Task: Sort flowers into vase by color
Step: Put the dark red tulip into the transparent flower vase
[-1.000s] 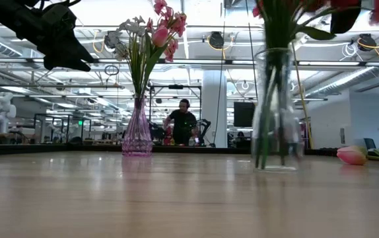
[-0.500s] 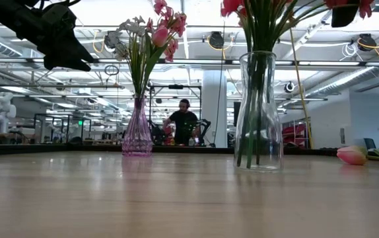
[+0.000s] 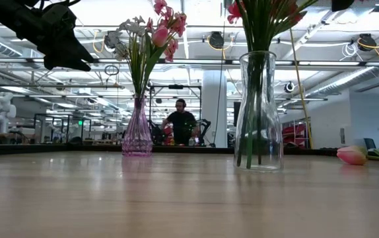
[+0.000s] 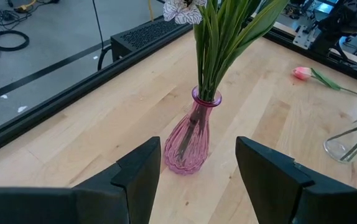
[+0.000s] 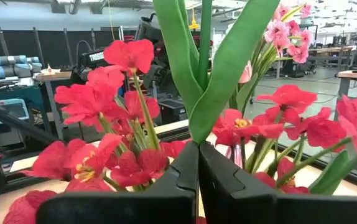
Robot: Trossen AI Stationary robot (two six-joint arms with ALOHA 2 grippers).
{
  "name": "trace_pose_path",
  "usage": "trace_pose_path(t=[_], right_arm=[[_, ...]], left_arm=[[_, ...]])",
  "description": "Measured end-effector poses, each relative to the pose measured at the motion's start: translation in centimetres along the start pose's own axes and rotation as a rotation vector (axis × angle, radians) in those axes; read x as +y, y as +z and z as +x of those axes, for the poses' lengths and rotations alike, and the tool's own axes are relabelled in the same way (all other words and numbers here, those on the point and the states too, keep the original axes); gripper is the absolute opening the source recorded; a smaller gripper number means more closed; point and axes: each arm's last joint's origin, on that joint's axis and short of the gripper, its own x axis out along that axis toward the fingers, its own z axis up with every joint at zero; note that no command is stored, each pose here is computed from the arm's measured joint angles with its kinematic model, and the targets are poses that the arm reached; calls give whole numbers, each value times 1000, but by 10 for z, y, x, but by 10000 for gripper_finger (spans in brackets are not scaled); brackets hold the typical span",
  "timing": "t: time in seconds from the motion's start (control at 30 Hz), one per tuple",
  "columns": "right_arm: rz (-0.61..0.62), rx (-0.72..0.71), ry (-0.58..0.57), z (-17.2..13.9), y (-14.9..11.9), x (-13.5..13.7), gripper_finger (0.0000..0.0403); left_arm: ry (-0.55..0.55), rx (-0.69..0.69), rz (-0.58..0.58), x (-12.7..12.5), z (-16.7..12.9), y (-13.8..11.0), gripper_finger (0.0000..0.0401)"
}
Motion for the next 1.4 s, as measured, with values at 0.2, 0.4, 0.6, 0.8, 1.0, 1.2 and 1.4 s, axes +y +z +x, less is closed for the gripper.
trace_pose_path(t=[0.2,0.4,0.6,0.8,1.0,1.2,1.4], right_arm=[[21,49,55,11,-4,4,0],[12,139,38,19,-8,7,0],[-17,169,44,20,-8,9,3],[20,235,35,18,-18,5,25],[56,297,77,21,-22,3,52],[68,322,101,26,-23,2,92],[91,307,108,24,-8,-3,121]], left_arm=[[0,0,0,0,0,0,215],[0,0,-2,0,0,0,215],[0,2,-3,0,0,0,215],[1,4,-7,0,0,0,215],[0,4,-4,0,0,0,215],[1,4,-2,0,0,0,215],[1,4,-2,0,0,0,215]])
